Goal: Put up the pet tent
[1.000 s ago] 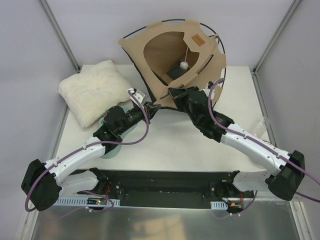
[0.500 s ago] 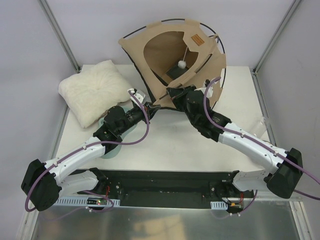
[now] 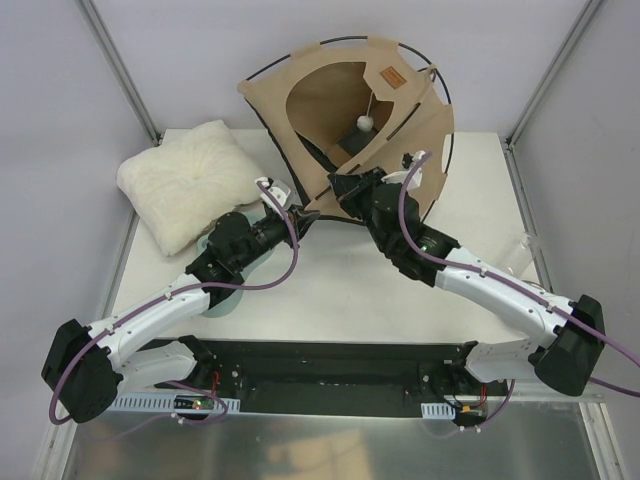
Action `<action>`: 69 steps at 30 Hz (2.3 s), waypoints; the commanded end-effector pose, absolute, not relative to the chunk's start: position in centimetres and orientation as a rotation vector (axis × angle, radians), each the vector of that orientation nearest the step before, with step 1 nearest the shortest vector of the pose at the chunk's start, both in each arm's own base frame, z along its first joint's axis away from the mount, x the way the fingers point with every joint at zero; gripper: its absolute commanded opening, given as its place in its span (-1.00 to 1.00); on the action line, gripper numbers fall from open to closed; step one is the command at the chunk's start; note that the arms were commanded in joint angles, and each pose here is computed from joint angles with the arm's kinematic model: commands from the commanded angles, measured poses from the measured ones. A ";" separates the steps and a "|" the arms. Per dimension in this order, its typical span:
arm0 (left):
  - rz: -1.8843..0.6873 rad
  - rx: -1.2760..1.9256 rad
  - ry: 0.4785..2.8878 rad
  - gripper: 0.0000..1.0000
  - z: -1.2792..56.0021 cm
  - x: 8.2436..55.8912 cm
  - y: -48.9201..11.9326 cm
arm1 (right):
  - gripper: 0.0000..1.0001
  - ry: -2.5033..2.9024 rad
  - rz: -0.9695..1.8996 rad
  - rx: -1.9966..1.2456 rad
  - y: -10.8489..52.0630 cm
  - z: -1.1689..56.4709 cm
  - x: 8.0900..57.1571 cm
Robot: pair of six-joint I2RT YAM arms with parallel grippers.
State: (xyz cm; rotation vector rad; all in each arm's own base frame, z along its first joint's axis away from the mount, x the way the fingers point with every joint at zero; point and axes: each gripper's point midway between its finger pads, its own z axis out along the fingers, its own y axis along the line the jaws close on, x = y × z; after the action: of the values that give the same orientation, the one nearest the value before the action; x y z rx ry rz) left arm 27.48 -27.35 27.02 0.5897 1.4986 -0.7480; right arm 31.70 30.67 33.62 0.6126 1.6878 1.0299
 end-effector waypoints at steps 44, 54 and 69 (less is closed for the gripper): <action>-0.911 0.675 1.498 -1.00 28.6 24.9 -29.1 | -1.00 1.679 0.907 0.354 31.5 32.3 31.6; -0.953 0.669 1.490 -0.48 30.3 24.6 -29.4 | -1.00 1.837 0.906 0.138 33.7 28.9 29.0; -0.690 0.512 1.613 0.23 30.0 25.0 -23.2 | -1.00 2.121 0.541 -0.120 27.9 18.7 26.1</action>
State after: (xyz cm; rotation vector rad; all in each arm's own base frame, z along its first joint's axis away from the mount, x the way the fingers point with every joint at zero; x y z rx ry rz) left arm 23.68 -25.75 28.58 0.6171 1.6007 -0.8216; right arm 27.03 30.65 21.34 -0.0162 2.0450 0.6802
